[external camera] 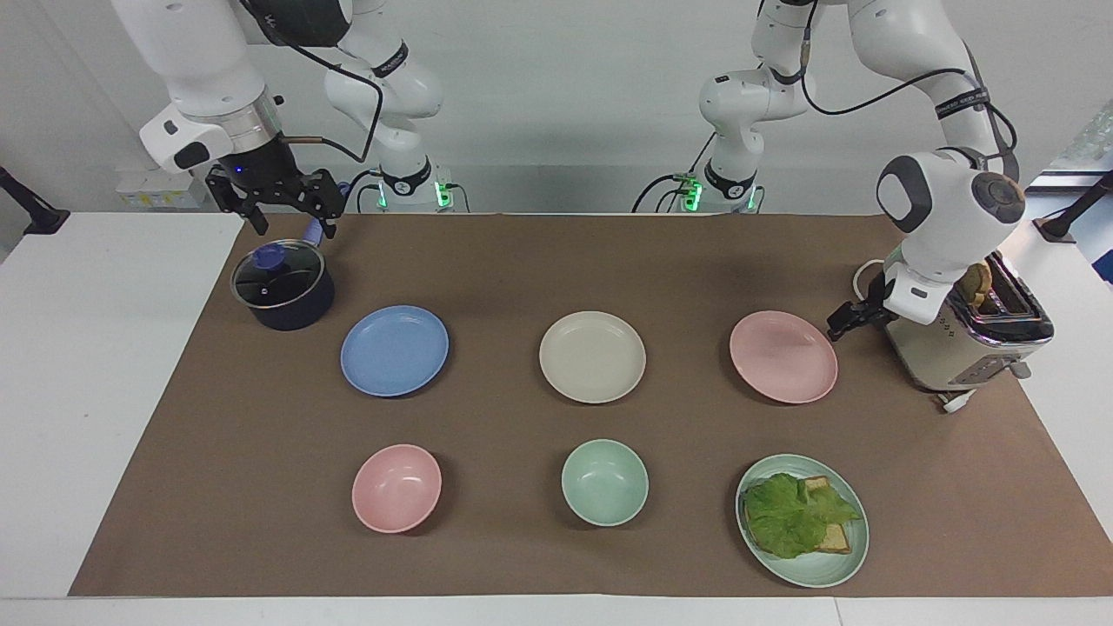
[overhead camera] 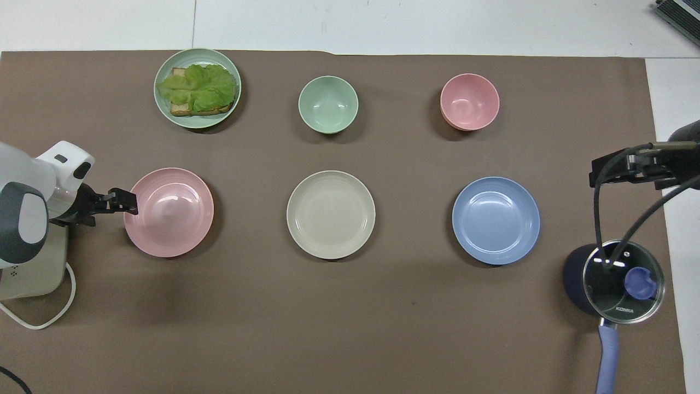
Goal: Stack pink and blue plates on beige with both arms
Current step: 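Reach the left gripper to the large pink bowl's rim and grasp it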
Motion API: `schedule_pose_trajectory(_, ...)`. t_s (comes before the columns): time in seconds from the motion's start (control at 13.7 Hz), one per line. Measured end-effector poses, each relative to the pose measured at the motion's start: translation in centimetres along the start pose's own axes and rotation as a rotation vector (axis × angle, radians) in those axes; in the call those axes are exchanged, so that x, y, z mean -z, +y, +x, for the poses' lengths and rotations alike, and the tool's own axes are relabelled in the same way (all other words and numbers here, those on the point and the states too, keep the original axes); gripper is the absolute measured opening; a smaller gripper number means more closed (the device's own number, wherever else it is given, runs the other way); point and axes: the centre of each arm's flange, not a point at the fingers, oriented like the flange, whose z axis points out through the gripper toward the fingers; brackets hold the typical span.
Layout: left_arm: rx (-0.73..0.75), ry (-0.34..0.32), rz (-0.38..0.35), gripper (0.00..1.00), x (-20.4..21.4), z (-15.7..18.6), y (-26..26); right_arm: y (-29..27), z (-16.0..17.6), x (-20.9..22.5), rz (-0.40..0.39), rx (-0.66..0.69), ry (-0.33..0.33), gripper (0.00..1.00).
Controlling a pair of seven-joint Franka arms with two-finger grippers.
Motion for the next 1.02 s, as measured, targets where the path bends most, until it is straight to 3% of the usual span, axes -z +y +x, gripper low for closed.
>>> schedule_pose_trajectory(0.58, -0.006, -0.059, 0.007, 1.0, -3.5, -1.7, 0.2, 0.0, 0.0, 0.0, 0.0, 0.0, 0.0, 1.0)
schedule_pose_trajectory(0.66, -0.006, -0.061, 0.008, 0.93, -3.6, -1.8, 0.2, 0.0, 0.0, 0.0, 0.0, 0.0, 0.0, 1.0)
schedule_pose_trajectory(0.8, 0.003, -0.061, 0.008, 0.6, -3.6, -1.8, 0.2, 0.0, 0.0, 0.0, 0.0, 0.0, 0.0, 1.0)
schedule_pose_trajectory(1.02, 0.009, -0.061, 0.008, 0.25, -3.6, -1.8, 0.2, 0.0, 0.0, 0.0, 0.0, 0.0, 0.0, 1.0)
